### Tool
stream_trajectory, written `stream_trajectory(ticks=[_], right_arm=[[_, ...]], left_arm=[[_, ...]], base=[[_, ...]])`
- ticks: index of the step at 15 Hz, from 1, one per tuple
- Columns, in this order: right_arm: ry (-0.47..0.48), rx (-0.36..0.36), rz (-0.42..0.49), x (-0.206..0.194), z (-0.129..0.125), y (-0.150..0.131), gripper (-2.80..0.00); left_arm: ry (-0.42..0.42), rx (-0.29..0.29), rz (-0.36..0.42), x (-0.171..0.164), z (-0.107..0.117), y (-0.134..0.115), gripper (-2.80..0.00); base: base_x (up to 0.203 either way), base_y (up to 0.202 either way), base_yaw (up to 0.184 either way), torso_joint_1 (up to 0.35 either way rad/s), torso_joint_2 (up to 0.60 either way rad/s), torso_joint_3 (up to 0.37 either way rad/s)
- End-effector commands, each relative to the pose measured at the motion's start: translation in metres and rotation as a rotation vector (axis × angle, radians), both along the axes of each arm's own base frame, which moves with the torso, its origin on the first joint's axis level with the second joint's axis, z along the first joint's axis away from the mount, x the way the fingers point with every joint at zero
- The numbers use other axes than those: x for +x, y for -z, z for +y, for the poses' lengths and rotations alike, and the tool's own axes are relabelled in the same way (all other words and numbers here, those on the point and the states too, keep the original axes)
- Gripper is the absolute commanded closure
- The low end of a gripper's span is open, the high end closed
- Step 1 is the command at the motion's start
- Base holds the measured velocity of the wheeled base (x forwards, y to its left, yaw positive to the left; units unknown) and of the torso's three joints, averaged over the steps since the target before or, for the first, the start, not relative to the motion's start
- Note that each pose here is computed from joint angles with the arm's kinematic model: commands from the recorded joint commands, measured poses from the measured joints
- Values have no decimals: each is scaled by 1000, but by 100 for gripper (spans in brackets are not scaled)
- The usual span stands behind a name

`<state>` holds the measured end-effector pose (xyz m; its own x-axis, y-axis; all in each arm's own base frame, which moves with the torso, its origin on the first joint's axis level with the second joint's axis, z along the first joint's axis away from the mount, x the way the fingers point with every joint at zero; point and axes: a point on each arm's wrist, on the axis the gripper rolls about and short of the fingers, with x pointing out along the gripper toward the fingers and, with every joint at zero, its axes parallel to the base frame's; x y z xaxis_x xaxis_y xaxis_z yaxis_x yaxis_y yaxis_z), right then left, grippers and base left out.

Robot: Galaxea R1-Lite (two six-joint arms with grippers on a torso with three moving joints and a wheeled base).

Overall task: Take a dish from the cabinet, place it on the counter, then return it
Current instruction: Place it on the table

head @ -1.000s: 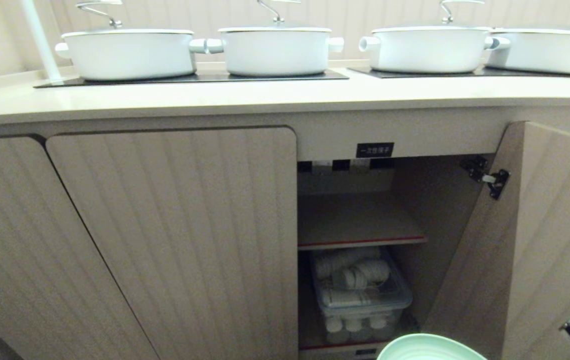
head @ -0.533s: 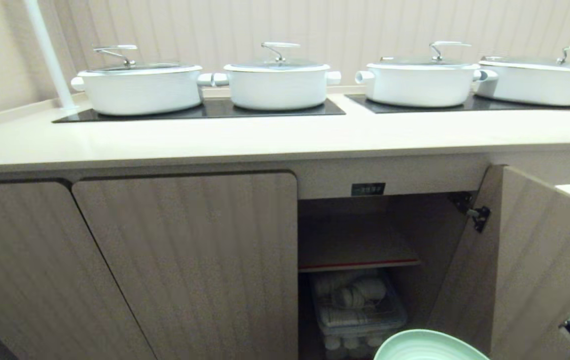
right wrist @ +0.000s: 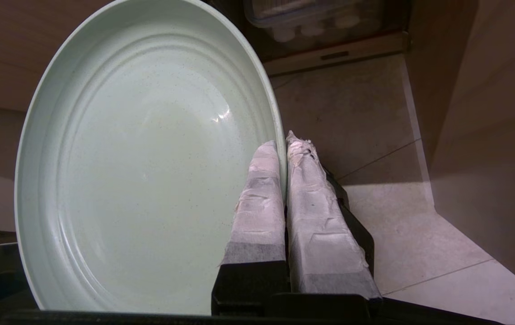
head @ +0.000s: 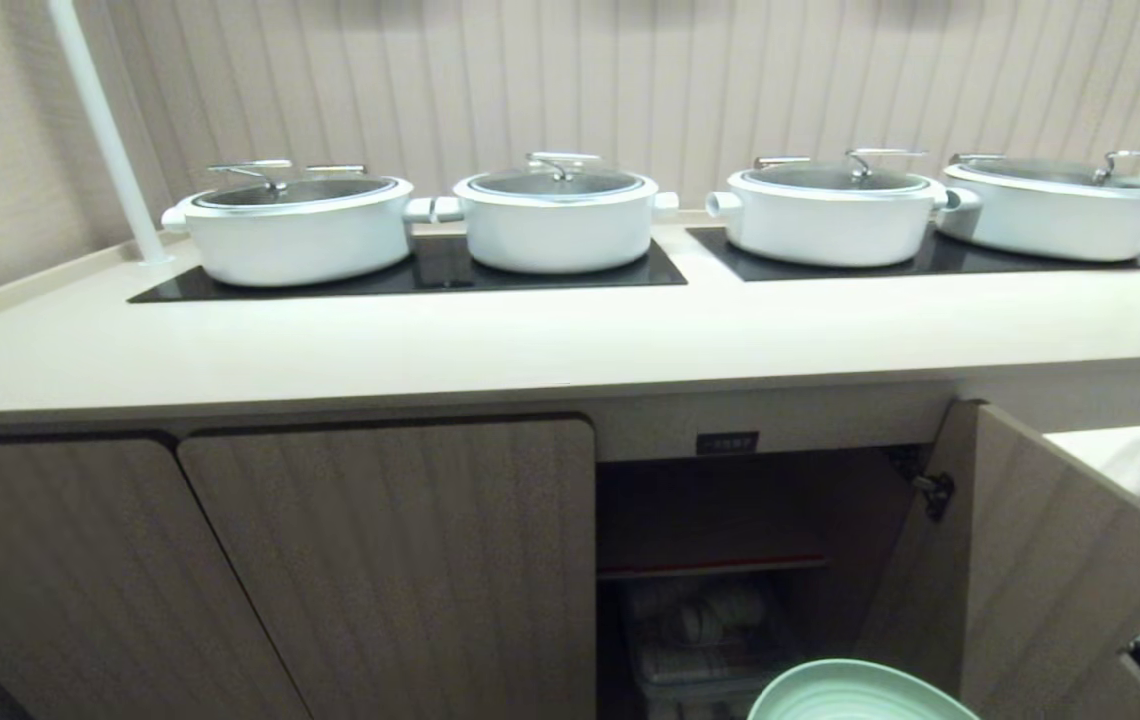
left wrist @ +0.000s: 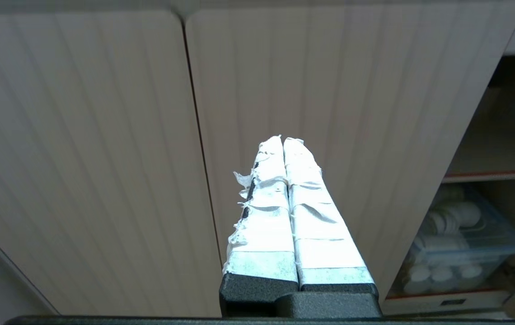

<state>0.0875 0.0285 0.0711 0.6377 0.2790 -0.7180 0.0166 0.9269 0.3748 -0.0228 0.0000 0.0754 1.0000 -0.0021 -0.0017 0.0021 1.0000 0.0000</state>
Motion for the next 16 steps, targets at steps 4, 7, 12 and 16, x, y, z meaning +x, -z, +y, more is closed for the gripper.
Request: stream_trajectory(ticks=[4, 7, 12, 16], right_arm=[[0, 1, 3, 1, 0, 0, 0], [0, 1, 3, 1, 0, 0, 0], [-2, 1, 3, 1, 1, 0, 0], [-2, 1, 5, 1, 1, 0, 0]], left_arm=[[0, 0, 0, 0, 0, 0, 0], [0, 0, 0, 0, 0, 0, 0], [-1, 0, -2, 0, 0, 0, 0], [1, 0, 0, 0, 0, 0, 0]], base=[[0, 0, 0, 219, -512, -279], [0, 0, 0, 247, -536, -289], [0, 0, 0, 267, -570, -302], [0, 0, 0, 255, -539, -285]])
